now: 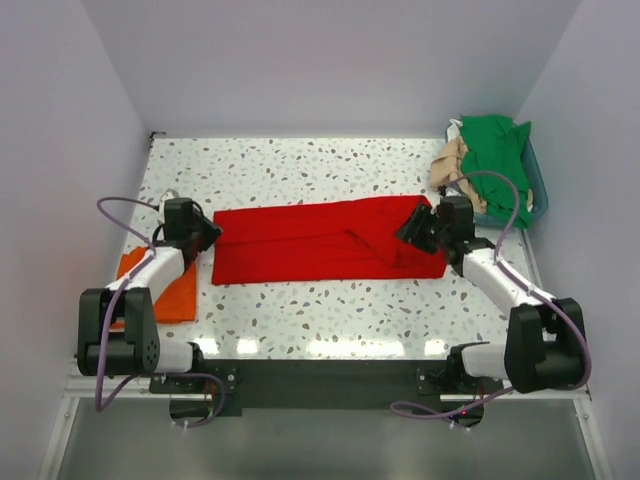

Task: Fold and stack the t-shirts
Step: Fold the tshirt

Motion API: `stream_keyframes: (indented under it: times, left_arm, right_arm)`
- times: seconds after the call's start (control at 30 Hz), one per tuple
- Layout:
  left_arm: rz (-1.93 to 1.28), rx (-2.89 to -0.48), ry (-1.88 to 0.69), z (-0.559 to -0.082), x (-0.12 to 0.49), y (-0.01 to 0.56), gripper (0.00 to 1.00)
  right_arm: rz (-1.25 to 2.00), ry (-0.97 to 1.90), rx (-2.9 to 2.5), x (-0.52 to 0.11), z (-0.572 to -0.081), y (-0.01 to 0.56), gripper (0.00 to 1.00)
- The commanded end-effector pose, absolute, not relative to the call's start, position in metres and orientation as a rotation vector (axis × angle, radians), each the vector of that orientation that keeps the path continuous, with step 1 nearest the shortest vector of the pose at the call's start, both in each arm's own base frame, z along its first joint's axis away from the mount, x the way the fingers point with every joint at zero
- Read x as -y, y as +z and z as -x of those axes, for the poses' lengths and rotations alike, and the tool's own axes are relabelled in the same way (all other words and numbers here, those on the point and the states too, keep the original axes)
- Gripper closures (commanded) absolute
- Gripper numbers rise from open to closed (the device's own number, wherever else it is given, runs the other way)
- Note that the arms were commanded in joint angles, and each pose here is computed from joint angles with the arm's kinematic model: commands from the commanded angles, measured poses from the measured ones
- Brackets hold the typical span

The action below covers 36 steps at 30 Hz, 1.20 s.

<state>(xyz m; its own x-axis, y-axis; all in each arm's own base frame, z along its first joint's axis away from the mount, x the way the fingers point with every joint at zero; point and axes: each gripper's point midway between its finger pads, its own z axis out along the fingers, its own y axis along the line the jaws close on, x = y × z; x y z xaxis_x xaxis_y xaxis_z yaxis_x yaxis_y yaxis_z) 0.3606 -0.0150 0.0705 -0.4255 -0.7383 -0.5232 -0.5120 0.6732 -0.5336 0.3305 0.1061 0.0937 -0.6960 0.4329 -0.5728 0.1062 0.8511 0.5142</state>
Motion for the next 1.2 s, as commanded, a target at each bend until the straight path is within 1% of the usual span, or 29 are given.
stream_keyframes:
  times: [0.0,0.03,0.07,0.23,0.3,0.5,0.6,0.7,0.73,0.8,0.83,0.9,0.93,1.0,1.17]
  left_arm:
    - [0.887,-2.055,-0.461,-0.373,0.023,0.103,0.71]
    - [0.879,-2.056,-0.466,-0.372,0.024,0.105,0.7]
    - [0.861,-2.049,-0.474,-0.372,0.025,0.11,0.7]
    - [0.834,-2.069,-0.465,-0.365,0.026,0.115,0.69]
    - [0.822,-2.071,-0.483,-0.364,0.029,0.118,0.69]
    - [0.805,-2.071,-0.479,-0.361,0.029,0.119,0.69]
    - [0.803,-2.075,-0.485,-0.359,0.031,0.118,0.69]
    - [0.805,-2.077,-0.483,-0.358,0.03,0.116,0.69]
    - [0.806,-2.078,-0.48,-0.358,0.03,0.115,0.69]
    - [0.806,-2.081,-0.481,-0.357,0.03,0.114,0.69]
    - [0.805,-2.079,-0.482,-0.357,0.03,0.115,0.69]
    - [0.809,-2.08,-0.48,-0.357,0.03,0.113,0.69]
    - [0.811,-2.083,-0.478,-0.356,0.03,0.111,0.69]
    - [0.807,-2.083,-0.482,-0.356,0.031,0.111,0.69]
    - [0.814,-2.086,-0.486,-0.354,0.031,0.106,0.69]
  right_arm:
    - [-0.356,0.536,-2.222,-0.104,-0.372,0.12,0.47]
    - [-0.358,0.53,-2.226,-0.104,-0.378,0.12,0.48]
    - [-0.369,0.522,-2.256,-0.105,-0.38,0.108,0.48]
    - [-0.366,0.5,-2.3,-0.113,-0.391,0.084,0.51]
    - [-0.373,0.483,-2.333,-0.115,-0.393,0.07,0.52]
    - [-0.387,0.455,-2.37,-0.117,-0.394,0.051,0.55]
    - [-0.382,0.456,-2.392,-0.12,-0.392,0.043,0.59]
    - [-0.378,0.468,-2.395,-0.125,-0.39,0.044,0.66]
    - [-0.371,0.472,-2.391,-0.127,-0.39,0.046,0.7]
    - [-0.352,0.485,-2.38,-0.133,-0.389,0.052,0.74]
    - [-0.34,0.494,-2.378,-0.137,-0.389,0.054,0.78]
    - [-0.321,0.524,-2.373,-0.143,-0.388,0.059,0.82]
    - [-0.308,0.535,-2.369,-0.147,-0.387,0.062,0.86]
    - [-0.289,0.556,-2.357,-0.152,-0.386,0.069,0.91]
    - [-0.223,0.655,-2.298,-0.172,-0.379,0.094,0.96]
